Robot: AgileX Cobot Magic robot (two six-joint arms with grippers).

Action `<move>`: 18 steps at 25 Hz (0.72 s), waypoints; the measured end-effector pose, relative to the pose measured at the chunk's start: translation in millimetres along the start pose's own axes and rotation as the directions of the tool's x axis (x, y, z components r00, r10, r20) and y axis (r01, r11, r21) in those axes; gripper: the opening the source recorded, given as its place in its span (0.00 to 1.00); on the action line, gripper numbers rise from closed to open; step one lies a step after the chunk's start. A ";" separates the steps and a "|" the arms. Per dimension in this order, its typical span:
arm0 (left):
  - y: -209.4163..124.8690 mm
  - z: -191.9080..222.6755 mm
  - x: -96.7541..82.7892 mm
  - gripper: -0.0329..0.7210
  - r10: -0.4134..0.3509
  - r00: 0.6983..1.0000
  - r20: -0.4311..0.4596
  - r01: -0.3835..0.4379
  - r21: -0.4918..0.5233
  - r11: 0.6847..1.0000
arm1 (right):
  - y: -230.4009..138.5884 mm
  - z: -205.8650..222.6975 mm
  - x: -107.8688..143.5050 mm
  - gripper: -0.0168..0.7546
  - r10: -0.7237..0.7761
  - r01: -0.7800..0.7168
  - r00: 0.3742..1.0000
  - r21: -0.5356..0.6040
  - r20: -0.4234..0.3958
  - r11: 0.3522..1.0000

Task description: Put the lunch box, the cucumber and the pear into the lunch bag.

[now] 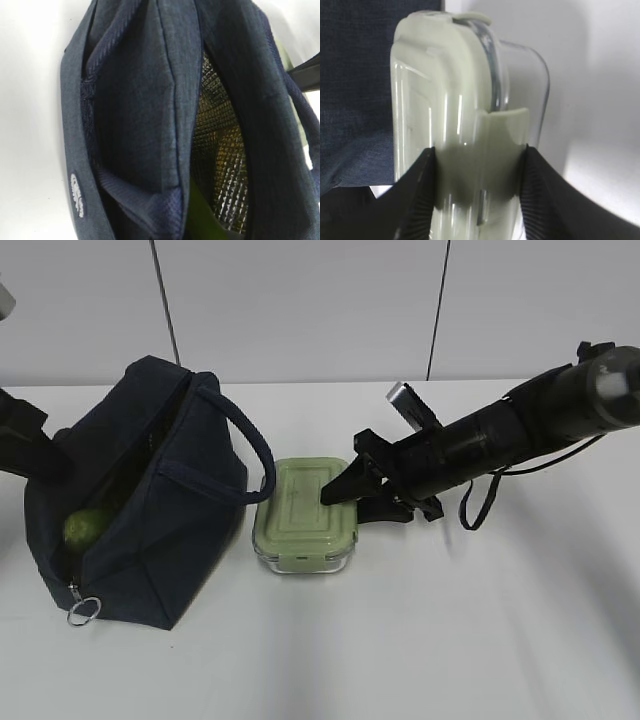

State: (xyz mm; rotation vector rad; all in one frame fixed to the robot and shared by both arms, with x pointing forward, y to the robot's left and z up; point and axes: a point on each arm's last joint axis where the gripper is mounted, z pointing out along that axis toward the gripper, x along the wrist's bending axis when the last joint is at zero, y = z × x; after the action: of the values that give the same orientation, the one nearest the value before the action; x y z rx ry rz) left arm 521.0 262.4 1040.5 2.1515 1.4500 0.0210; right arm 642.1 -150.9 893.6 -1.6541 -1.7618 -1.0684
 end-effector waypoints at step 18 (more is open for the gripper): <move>0.0 0.0 0.0 0.02 -0.001 1.000 0.000 0.001 0.000 1.000 | 26.1 -107.7 167.3 0.47 -0.429 0.404 0.902 -0.264 -0.044 0.876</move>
State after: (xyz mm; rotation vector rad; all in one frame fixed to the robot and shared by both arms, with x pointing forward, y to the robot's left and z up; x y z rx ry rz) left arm 521.0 262.4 1040.5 2.1511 1.4509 0.0208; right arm 627.0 -140.0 1093.4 -1.3475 -2.0381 -1.5965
